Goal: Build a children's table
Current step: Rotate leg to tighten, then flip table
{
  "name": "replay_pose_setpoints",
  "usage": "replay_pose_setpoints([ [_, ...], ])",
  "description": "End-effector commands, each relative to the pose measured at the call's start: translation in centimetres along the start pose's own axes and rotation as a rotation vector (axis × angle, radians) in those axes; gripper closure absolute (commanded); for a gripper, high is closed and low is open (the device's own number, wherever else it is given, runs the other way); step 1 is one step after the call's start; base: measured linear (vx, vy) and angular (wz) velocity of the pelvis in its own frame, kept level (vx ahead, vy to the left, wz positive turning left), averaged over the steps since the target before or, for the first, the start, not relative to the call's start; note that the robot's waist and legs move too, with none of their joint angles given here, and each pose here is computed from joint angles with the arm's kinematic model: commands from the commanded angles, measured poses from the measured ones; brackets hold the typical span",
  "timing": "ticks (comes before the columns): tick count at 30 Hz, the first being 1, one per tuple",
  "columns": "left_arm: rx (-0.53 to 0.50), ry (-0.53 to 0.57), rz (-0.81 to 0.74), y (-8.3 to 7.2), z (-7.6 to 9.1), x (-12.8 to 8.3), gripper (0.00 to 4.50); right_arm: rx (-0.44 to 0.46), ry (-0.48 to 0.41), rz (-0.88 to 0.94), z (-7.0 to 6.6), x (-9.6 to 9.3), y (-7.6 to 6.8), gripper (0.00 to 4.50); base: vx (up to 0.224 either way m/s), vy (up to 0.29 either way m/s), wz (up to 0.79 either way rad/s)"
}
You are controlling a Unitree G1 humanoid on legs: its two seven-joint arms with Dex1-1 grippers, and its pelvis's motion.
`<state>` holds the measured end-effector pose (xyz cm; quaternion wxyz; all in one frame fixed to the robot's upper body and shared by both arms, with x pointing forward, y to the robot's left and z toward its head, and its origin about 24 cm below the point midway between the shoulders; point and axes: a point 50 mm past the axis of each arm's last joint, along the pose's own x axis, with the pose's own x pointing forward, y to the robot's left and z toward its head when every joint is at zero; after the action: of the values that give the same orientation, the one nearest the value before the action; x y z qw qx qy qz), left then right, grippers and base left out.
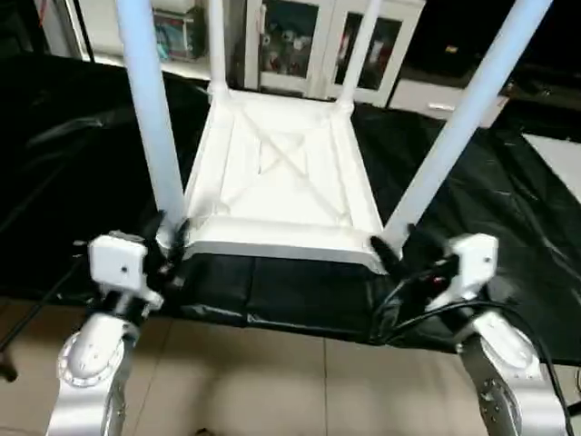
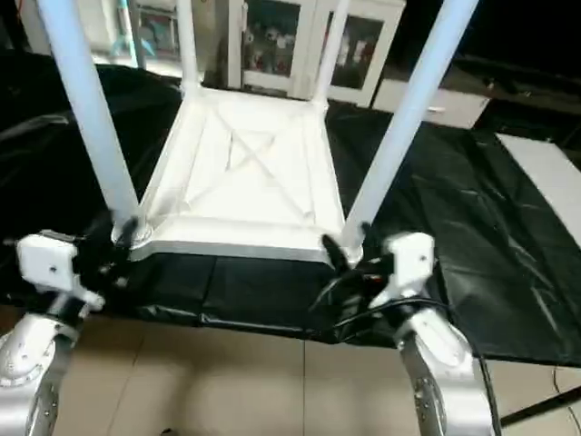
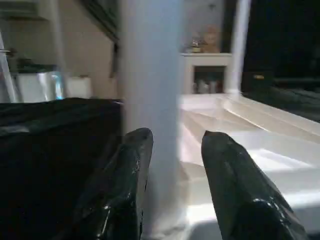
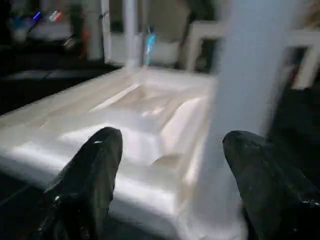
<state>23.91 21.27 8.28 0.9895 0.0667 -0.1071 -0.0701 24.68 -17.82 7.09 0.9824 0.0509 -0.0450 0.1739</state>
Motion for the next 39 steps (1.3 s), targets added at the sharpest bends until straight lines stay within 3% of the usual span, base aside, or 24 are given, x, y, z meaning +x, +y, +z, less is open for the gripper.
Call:
replay_pose_setpoints([
  [1, 0.009, -0.037, -0.026, -0.1, 0.9, 0.2, 2.40, 0.001, -0.028, -0.073, 0.3, -0.2, -1.2, 0.97, 0.000, 0.000, 0.00],
  [2, 0.031, -0.037, -0.024, 0.1, 1.0, 0.3, 2.21, 0.020, -0.044, -0.089, 0.4, -0.3, -1.4, 0.97, 0.000, 0.000, 0.00],
  [3, 0.041, -0.045, -0.020, 0.2, 1.1, 0.4, 2.21, 0.039, -0.065, -0.098, 0.5, -0.3, -1.5, 0.71, 0.000, 0.000, 0.00],
  [5, 0.045, -0.052, -0.027, 0.1, 1.5, 0.9, 2.21, 0.043, -0.102, -0.101, 0.7, -0.5, -1.5, 0.65, 0.000, 0.000, 0.00],
  [8, 0.038, -0.037, 0.001, 0.2, 1.5, 1.3, 1.76, 0.039, -0.136, -0.116, 0.8, -0.5, -1.5, 0.22, 0.000, 0.000, 0.00],
  [12, 0.010, 0.016, 0.049, 0.8, 1.1, 1.8, 1.54, 0.032, -0.166, -0.152, 1.2, -0.2, -1.8, 0.09, 0.000, 0.000, 0.00],
  [16, 0.031, -0.003, 0.064, 1.5, 2.1, 3.7, 1.30, 0.016, -0.201, -0.201, 1.7, 0.2, -2.0, 0.00, 0.000, 0.000, 0.00],
  [22, 0.044, 0.008, 0.111, 2.9, 3.1, 5.4, 0.85, 0.030, -0.197, -0.182, 1.3, 0.1, -1.5, 0.00, 0.000, 0.000, 0.00],
  [30, -0.027, -0.046, 0.072, 2.4, 4.4, 6.5, 0.15, 0.045, -0.146, -0.092, 0.4, -1.6, -0.7, 0.00, 0.000, 0.000, 0.00],
  [31, -0.045, -0.040, 0.081, 2.4, 4.4, 6.6, 0.15, 0.072, -0.117, -0.048, 0.0, -1.8, -0.3, 0.00, 0.000, 0.000, 0.00],
  [32, -0.050, -0.039, 0.087, 2.5, 4.5, 6.7, 0.57, 0.083, -0.108, -0.035, -0.1, -1.9, -0.2, 0.00, 0.000, 0.000, 0.00],
  [33, -0.091, -0.038, 0.143, 2.9, 4.6, 6.8, 0.64, 0.167, -0.047, 0.046, -0.7, -2.1, 0.7, 0.00, 0.000, 0.000, 0.00],
  [35, -0.118, -0.042, 0.160, 3.1, 4.7, 6.9, 0.52, 0.190, -0.022, 0.102, -0.9, -2.2, 1.3, 0.00, 0.000, 0.000, 0.00],
  [39, -0.218, -0.027, 0.218, 3.7, 4.5, 7.3, 1.03, 0.208, 0.021, 0.241, -1.2, -2.3, 3.1, 0.00, 0.000, 0.000, 0.00],
])
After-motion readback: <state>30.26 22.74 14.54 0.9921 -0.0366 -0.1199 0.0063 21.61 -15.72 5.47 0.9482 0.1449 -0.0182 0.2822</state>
